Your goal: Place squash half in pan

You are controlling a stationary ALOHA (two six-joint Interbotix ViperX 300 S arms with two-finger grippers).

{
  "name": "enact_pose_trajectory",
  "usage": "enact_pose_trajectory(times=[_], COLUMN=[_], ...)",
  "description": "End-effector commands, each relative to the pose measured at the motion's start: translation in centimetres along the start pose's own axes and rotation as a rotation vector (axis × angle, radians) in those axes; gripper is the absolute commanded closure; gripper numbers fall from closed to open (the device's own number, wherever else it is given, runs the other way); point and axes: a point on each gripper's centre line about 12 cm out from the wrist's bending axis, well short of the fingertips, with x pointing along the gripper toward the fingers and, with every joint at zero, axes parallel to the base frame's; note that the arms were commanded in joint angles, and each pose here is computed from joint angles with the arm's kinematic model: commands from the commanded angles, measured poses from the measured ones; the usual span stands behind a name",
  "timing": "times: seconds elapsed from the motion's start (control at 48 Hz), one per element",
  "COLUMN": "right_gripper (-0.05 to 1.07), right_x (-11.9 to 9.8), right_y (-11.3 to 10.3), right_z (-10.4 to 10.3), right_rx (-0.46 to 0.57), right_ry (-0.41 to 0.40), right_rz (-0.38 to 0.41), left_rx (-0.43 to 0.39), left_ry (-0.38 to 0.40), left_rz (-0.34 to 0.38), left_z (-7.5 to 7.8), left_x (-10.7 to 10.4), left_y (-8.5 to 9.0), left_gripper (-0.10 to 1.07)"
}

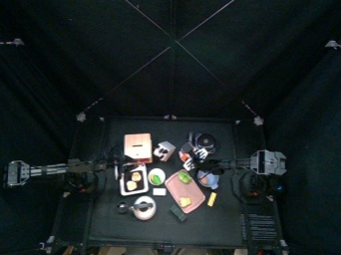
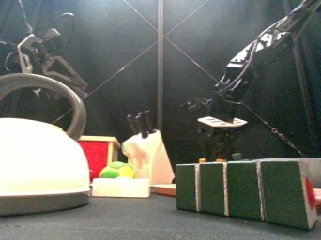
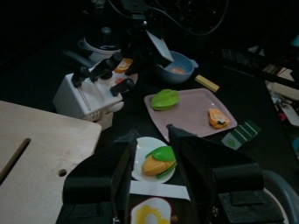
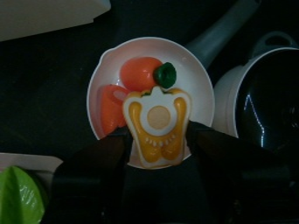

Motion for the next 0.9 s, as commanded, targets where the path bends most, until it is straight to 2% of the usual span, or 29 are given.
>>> enact_pose_trajectory(times=[0.0, 0.104, 0.583, 0.667, 0.875], right_gripper=[0.11, 0.06, 0.06, 0.06, 0.06], right_x=[-1.0, -1.0, -3.0, -3.7, -5.7], right_y=[-0.5, -0.6, -0.4, 0.2, 2.8], right_z=[0.8, 0.7, 1.6, 1.5, 0.5], right_rx=[0.029, 0.031, 0.081, 0.096, 0.158], right_ry=[-0.032, -0.027, -0.065, -0.067, -0.039], right_rz=[0.015, 0.016, 0.079, 0.116, 0.27], left_rx=[0.001, 0.001, 0.001, 0.001, 0.001], left_ry=[-0.013, -0.016, -0.016, -0.017, -0.013], left_rz=[-0.003, -0.003, -0.003, -0.004, -0.003], left_z=[0.4, 0.6, 0.6, 0.6, 0.4], left_x=[0.0, 0.1, 0.1, 0.1, 0.0], left_y=[-0.1, -0.1, -0.1, -0.1, -0.1], left_gripper=[0.22, 0.22, 0.22, 0.22, 0.22])
